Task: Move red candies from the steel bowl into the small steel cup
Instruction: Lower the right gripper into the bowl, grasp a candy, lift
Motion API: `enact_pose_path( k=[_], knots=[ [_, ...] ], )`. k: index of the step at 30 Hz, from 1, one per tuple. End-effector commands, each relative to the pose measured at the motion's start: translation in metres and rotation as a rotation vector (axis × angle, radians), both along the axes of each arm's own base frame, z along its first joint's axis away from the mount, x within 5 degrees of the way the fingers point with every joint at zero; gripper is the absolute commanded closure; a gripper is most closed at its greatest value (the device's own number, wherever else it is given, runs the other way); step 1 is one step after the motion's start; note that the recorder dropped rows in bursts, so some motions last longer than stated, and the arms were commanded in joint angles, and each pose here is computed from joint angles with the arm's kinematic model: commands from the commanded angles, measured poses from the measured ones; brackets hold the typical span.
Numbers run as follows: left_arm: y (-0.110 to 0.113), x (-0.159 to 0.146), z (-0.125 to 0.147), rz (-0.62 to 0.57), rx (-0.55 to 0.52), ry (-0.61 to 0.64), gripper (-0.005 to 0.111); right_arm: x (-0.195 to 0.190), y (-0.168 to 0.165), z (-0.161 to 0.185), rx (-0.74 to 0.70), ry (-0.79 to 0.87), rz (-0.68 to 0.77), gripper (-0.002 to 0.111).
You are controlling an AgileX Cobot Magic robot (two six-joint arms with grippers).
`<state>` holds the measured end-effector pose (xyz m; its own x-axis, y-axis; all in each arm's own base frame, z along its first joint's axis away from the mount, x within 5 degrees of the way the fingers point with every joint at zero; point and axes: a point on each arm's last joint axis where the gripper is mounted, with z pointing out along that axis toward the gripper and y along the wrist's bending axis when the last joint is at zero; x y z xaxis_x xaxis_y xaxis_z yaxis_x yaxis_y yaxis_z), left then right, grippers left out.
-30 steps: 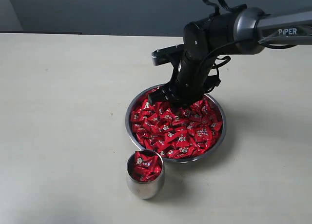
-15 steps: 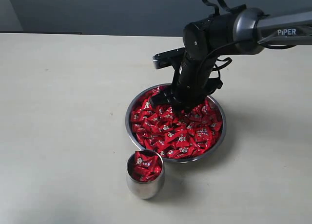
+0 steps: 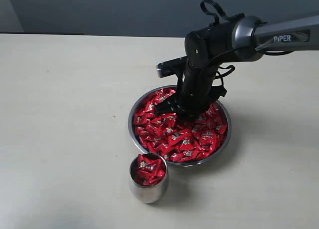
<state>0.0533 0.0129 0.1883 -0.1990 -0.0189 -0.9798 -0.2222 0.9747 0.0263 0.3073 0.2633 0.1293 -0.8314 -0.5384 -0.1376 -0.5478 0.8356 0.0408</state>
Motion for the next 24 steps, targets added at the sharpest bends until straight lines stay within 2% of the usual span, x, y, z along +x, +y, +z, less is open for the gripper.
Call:
enact_pose_path(
  k=[1, 3, 4, 11, 24],
  knots=[
    [0.000, 0.000, -0.001, 0.001, -0.001, -0.003, 0.106, 0.003, -0.001, 0.002, 0.005, -0.014, -0.002, 0.093],
    [0.000, 0.000, -0.001, 0.001, -0.001, -0.003, 0.106, 0.003, -0.001, 0.002, 0.000, -0.018, 0.003, 0.106],
    [0.000, 0.000, -0.001, 0.001, -0.001, -0.003, 0.106, 0.004, -0.001, 0.002, -0.003, -0.021, 0.006, 0.109],
    [0.000, 0.000, -0.001, 0.001, -0.001, -0.003, 0.106, 0.004, -0.004, 0.004, -0.029, -0.029, 0.024, 0.109],
    [0.000, 0.000, -0.001, 0.001, -0.001, -0.003, 0.106, 0.000, -0.009, 0.057, 0.029, -0.134, 0.034, 0.109]
  ],
)
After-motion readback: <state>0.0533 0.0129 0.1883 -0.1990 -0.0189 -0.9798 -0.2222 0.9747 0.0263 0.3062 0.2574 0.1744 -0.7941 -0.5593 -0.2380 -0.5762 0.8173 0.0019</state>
